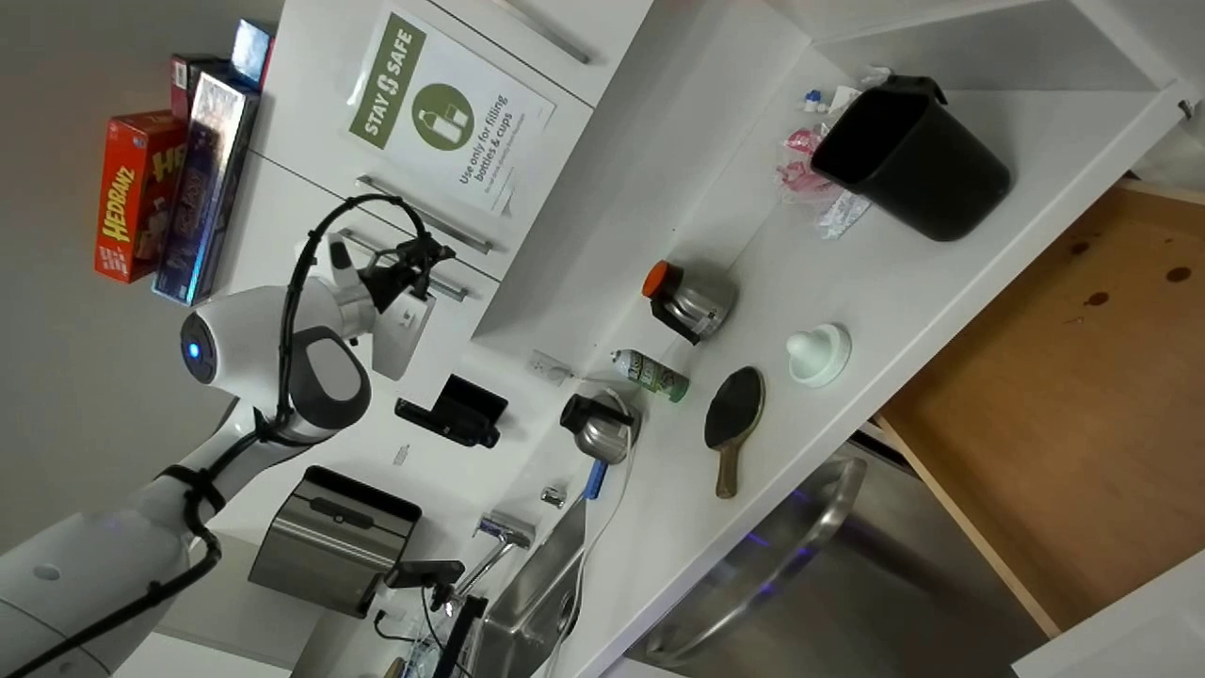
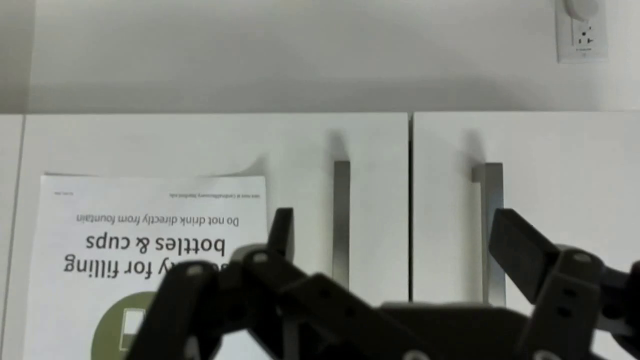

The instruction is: Open the top kitchen cabinet door to the right

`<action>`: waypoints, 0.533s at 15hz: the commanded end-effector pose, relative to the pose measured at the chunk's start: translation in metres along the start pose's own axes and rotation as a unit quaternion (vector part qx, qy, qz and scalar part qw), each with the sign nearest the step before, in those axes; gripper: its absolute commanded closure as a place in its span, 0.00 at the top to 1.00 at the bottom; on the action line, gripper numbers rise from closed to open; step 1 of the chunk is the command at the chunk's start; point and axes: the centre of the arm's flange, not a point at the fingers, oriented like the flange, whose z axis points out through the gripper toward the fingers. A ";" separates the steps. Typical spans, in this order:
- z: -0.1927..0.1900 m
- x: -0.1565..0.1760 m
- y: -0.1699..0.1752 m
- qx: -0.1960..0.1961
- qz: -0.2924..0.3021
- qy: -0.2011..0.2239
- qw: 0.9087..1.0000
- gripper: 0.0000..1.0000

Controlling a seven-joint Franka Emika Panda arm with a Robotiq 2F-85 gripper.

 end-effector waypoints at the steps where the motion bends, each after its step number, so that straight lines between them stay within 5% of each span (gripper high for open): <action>1: 0.027 0.032 0.018 0.011 -0.009 0.035 0.999 1.00; 8: 0.061 0.051 0.023 0.009 -0.028 0.055 0.998 1.00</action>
